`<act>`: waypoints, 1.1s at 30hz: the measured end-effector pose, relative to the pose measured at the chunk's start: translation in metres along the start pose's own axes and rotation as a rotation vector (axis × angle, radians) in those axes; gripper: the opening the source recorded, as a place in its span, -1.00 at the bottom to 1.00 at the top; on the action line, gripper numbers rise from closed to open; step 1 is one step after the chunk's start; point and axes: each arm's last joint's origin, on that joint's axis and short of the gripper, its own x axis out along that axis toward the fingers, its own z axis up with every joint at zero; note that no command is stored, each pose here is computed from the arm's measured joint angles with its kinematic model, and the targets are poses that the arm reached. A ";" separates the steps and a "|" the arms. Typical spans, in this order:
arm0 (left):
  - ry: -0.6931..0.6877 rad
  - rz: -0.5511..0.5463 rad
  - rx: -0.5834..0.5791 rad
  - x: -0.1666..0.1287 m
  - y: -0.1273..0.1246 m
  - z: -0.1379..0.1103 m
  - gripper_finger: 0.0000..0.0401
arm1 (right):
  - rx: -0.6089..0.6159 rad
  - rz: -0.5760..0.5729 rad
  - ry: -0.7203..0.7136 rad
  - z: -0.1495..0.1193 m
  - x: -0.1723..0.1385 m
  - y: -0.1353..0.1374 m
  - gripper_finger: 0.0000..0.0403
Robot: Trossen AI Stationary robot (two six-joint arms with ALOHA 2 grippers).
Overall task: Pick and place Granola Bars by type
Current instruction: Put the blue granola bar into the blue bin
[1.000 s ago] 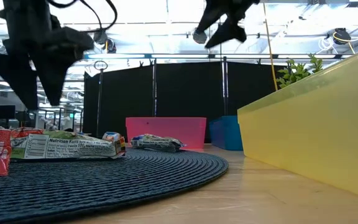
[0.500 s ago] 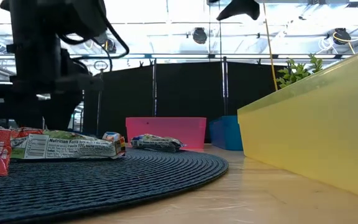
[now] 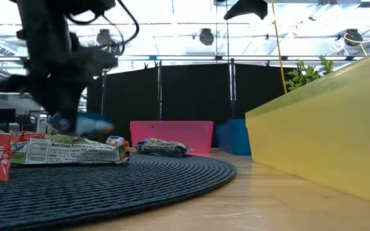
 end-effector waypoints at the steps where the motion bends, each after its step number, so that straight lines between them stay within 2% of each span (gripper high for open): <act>1: -0.026 -0.030 0.013 -0.008 -0.001 0.002 -0.83 | 0.007 0.006 -0.021 0.001 0.000 0.001 0.18; 5: -0.214 -0.211 0.121 -0.057 -0.007 0.011 -0.83 | 0.100 0.005 -0.137 0.000 0.007 0.000 0.18; 10: -0.507 -0.429 0.329 -0.119 -0.017 0.021 -0.84 | 0.079 0.154 -0.296 -0.003 0.024 0.005 0.18; 13: -0.610 -0.491 0.426 -0.147 -0.020 0.028 -0.84 | 0.077 0.220 -0.386 -0.006 0.030 0.006 0.18; 17: -0.702 -0.518 0.518 -0.174 -0.024 0.034 -0.84 | 0.045 0.275 -0.510 -0.005 0.026 0.013 0.18; 20: -0.756 -0.531 0.595 -0.184 -0.028 0.037 -0.84 | 0.027 0.315 -0.575 -0.002 0.024 0.020 0.21; 27: -0.833 -0.577 0.588 -0.191 -0.034 0.051 -0.84 | 0.043 0.302 -0.550 -0.008 0.034 0.026 0.42; 30: -0.837 -0.629 0.603 -0.190 -0.040 0.057 -0.84 | 0.058 0.286 -0.555 -0.009 0.034 0.027 0.45; 33: -0.809 -0.629 0.625 -0.181 -0.047 0.059 -0.84 | 0.065 0.282 -0.564 -0.008 0.034 0.026 0.42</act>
